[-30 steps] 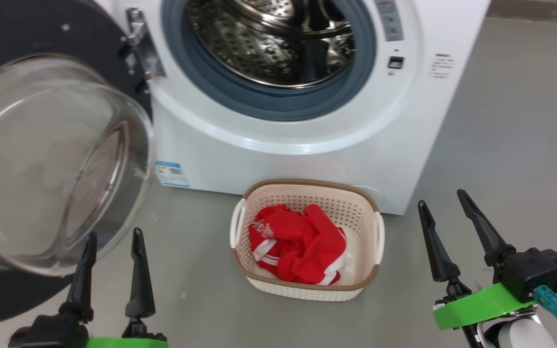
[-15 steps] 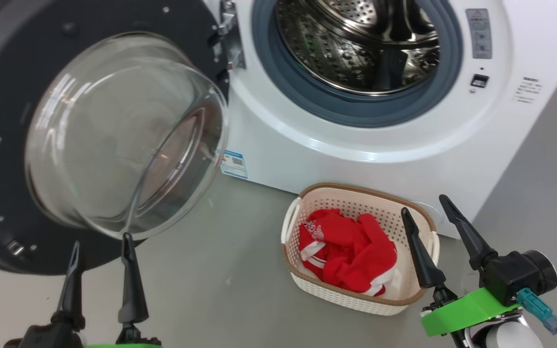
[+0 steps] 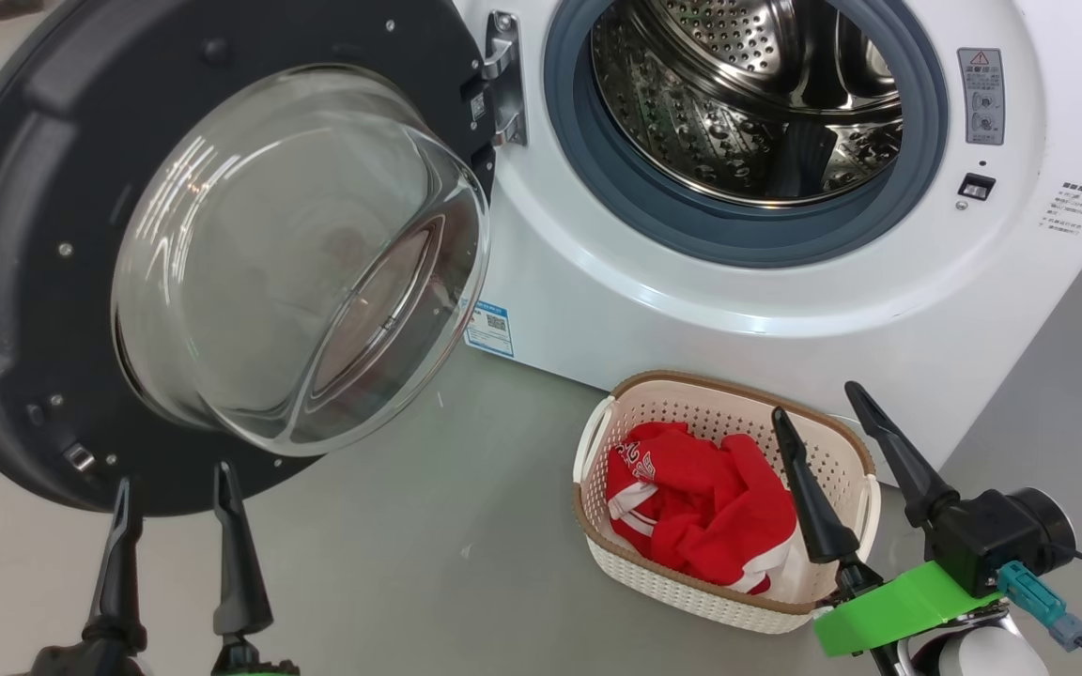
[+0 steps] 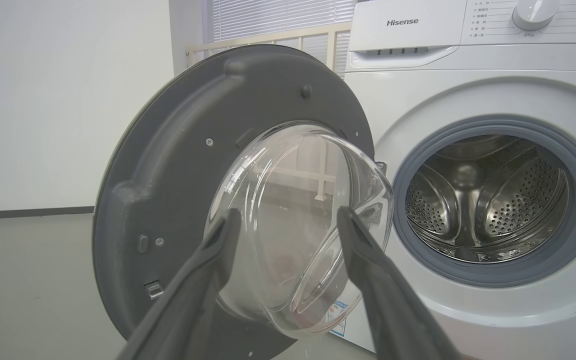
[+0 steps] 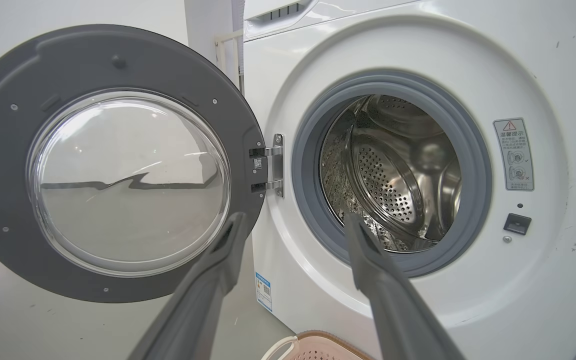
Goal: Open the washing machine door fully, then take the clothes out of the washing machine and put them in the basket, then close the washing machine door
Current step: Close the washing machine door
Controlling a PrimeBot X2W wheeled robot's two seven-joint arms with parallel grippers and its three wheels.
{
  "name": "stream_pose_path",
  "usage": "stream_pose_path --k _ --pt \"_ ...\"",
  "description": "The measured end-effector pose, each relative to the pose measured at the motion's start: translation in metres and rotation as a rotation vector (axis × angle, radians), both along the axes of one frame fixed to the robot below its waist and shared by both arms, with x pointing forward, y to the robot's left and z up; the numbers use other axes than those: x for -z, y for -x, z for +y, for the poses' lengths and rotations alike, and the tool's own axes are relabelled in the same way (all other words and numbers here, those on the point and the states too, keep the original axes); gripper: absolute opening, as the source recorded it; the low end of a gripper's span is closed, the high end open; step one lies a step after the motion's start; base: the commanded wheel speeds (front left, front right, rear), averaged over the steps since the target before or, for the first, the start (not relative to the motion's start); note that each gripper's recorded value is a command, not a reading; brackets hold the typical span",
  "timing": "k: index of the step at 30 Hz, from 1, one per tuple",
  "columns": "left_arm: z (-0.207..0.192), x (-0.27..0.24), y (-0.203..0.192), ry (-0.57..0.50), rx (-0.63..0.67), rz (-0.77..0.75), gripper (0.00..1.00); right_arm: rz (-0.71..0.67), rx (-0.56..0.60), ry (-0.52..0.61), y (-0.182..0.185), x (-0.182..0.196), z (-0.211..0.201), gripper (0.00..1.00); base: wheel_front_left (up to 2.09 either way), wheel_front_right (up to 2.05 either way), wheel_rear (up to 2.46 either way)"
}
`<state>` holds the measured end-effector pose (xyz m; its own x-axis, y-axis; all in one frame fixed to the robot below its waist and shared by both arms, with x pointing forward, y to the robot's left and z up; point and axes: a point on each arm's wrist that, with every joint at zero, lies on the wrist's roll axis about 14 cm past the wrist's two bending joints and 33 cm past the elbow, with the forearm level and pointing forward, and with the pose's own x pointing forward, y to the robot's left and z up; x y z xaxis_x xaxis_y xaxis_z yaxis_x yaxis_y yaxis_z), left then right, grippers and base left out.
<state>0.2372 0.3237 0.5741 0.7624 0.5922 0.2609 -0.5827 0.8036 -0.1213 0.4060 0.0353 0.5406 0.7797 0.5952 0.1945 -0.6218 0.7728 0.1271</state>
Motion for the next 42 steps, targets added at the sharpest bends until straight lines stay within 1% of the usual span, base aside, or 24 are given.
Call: stream_pose_path --k 4,5,6,7,10,17,21,22,23,25,31,36,40,41,42 --pt "0.0 -0.001 -0.001 0.007 0.002 -0.007 1.0 0.003 0.003 0.003 0.0 0.001 -0.001 1.0 0.0 0.0 0.0" --pt "0.0 -0.002 0.0 0.007 0.001 -0.012 0.87 0.005 0.004 0.004 0.001 0.002 -0.002 1.0 0.0 0.0 0.0" --pt "0.001 -0.004 0.0 0.004 -0.001 -0.019 0.27 0.006 0.005 0.004 0.001 0.002 -0.002 1.0 0.0 0.0 0.0" --pt "0.001 -0.007 0.0 0.0 -0.003 -0.027 0.0 0.007 0.006 0.004 0.001 0.002 -0.002 1.0 0.0 0.0 0.0" --pt "0.006 -0.025 0.005 -0.039 -0.029 -0.071 0.0 0.01 0.013 0.0 0.001 0.002 -0.005 1.0 0.0 0.0 0.0" --pt "0.025 -0.102 0.021 -0.204 -0.116 -0.264 0.0 0.005 0.029 0.0 0.001 0.0 -0.011 1.0 0.0 0.0 0.0" --pt "0.042 -0.126 0.03 -0.23 -0.161 -0.341 0.0 0.001 0.043 0.0 0.001 -0.002 -0.016 1.0 0.0 0.0 0.0" --pt "0.049 -0.132 0.033 -0.228 -0.166 -0.364 0.0 0.0 0.047 0.0 0.001 -0.002 -0.017 1.0 0.0 0.0 0.0" --pt "0.063 -0.145 0.039 -0.231 -0.194 -0.409 0.0 -0.001 0.054 0.0 0.0 -0.002 -0.019 1.0 0.0 0.0 0.0" --pt "0.076 -0.155 0.042 -0.228 -0.208 -0.449 0.0 -0.001 0.06 0.0 0.0 -0.002 -0.022 1.0 0.0 0.0 0.0" --pt "0.118 -0.159 0.039 -0.071 -0.214 -0.586 0.0 0.007 0.082 0.002 -0.002 0.0 -0.029 1.0 0.0 0.0 0.0" --pt "0.154 -0.132 0.024 0.167 -0.223 -0.663 0.0 0.005 0.097 0.008 -0.003 0.0 -0.035 1.0 0.0 0.0 0.0" --pt "0.18 -0.119 0.014 0.309 -0.232 -0.682 0.0 0.01 0.103 0.011 -0.004 0.001 -0.037 1.0 0.0 0.0 0.0" --pt "0.18 -0.119 0.014 0.309 -0.232 -0.682 0.0 0.01 0.103 0.011 -0.004 0.001 -0.037 1.0 0.0 0.0 0.0" --pt "0.186 -0.116 0.011 0.349 -0.231 -0.684 0.0 0.009 0.104 0.011 -0.004 0.0 -0.037 1.0 0.0 0.0 0.0"
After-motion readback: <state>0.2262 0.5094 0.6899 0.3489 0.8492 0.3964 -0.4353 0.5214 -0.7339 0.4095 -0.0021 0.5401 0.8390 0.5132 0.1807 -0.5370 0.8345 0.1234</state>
